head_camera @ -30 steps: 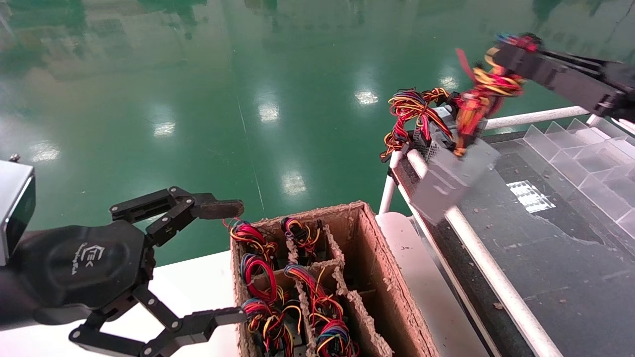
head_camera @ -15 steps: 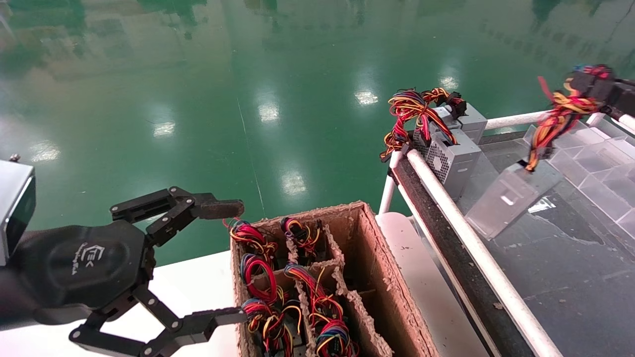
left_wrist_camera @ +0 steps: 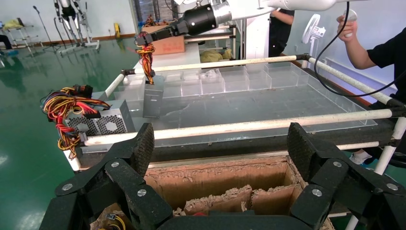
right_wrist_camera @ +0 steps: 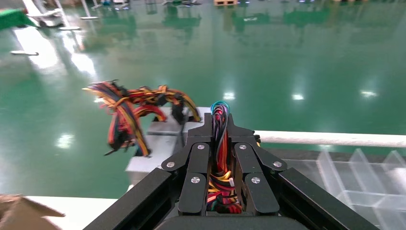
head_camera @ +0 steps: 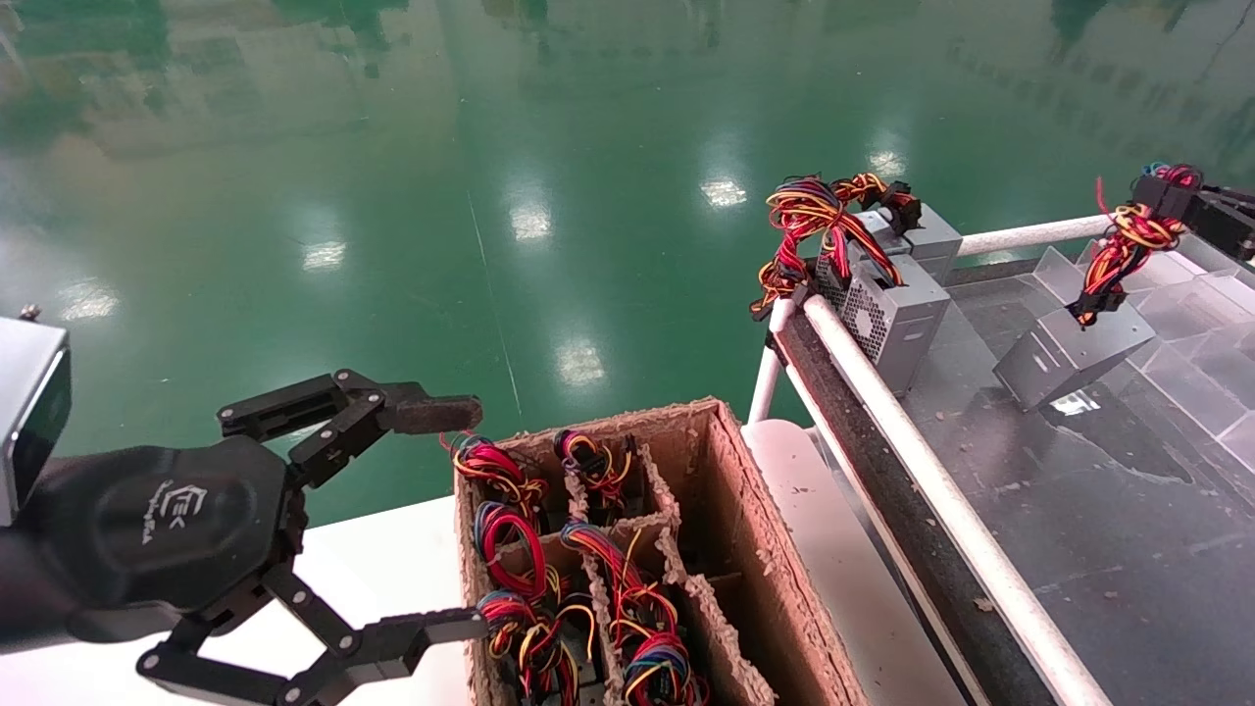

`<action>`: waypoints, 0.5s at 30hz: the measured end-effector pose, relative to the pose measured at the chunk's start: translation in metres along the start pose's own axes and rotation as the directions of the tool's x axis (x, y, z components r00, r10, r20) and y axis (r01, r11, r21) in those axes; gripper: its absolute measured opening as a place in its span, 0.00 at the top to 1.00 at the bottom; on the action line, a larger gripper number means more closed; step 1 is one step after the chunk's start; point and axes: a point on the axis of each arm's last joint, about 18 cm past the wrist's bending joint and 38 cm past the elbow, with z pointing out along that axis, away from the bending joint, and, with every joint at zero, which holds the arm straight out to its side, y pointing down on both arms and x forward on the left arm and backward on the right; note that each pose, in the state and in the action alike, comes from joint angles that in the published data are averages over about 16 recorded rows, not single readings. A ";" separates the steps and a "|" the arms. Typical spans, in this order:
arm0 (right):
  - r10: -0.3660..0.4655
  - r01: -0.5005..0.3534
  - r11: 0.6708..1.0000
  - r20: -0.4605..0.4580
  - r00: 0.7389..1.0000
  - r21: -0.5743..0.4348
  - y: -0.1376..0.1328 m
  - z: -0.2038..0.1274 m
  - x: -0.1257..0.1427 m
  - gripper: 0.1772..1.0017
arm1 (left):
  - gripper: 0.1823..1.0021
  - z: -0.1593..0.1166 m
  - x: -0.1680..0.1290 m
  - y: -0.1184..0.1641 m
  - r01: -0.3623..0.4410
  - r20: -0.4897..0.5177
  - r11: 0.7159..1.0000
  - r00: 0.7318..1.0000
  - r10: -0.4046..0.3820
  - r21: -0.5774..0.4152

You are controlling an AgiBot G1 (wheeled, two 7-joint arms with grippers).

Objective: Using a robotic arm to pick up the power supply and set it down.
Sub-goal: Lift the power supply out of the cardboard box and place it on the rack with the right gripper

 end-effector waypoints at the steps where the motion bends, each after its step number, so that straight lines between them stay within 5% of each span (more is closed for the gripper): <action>1: -0.002 0.002 1.000 -0.007 1.000 -0.003 0.000 0.002 0.001 0.93 | 0.00 0.000 0.000 0.000 0.000 0.000 1.000 1.000 0.000 0.000; 15: 0.004 -0.005 1.000 -0.073 0.997 -0.008 -0.010 0.046 -0.006 0.93 | 0.00 0.000 0.000 0.000 0.000 0.000 1.000 1.000 0.000 0.000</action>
